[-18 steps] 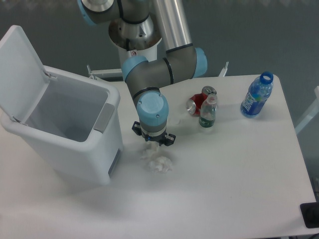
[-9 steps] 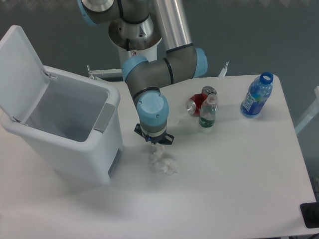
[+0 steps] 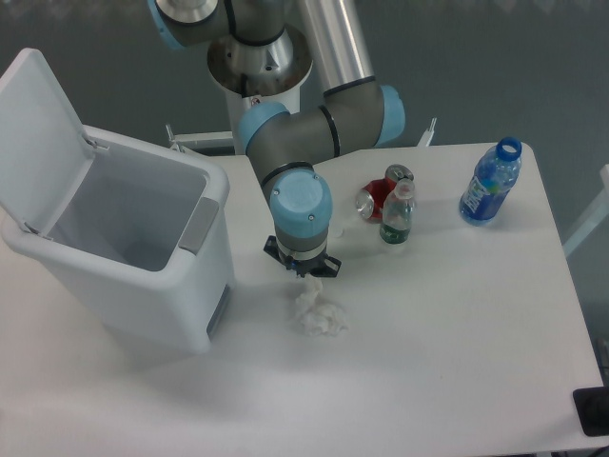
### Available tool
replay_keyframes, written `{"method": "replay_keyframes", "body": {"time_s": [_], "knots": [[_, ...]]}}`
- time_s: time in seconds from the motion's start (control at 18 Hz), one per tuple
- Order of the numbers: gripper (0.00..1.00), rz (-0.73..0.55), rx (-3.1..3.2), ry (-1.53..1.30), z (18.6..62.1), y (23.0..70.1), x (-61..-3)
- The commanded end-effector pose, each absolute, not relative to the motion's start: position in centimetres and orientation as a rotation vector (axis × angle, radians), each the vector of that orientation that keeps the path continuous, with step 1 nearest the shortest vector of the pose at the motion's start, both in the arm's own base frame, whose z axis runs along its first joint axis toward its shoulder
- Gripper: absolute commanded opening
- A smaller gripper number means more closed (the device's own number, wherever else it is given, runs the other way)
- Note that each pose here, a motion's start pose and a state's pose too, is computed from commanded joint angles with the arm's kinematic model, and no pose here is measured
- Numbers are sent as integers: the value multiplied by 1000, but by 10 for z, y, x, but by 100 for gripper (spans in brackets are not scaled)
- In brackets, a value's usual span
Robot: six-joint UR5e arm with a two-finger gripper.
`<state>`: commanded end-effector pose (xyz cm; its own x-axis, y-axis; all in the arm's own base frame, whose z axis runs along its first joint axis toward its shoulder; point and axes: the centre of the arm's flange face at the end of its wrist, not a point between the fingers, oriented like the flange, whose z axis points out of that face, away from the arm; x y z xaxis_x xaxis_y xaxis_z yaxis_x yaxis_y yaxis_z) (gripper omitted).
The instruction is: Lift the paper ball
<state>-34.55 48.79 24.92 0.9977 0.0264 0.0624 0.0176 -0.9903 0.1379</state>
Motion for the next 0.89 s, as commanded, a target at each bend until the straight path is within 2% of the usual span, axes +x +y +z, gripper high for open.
{"method": "replay_keyframes", "body": {"time_s": [0.39, 0.67, 0.89], "knots": [[0, 54, 3078, 18, 303, 482, -361], [0, -57, 3174, -65, 359, 495, -377], [0, -101, 3196, -155, 405, 469, -391]]}}
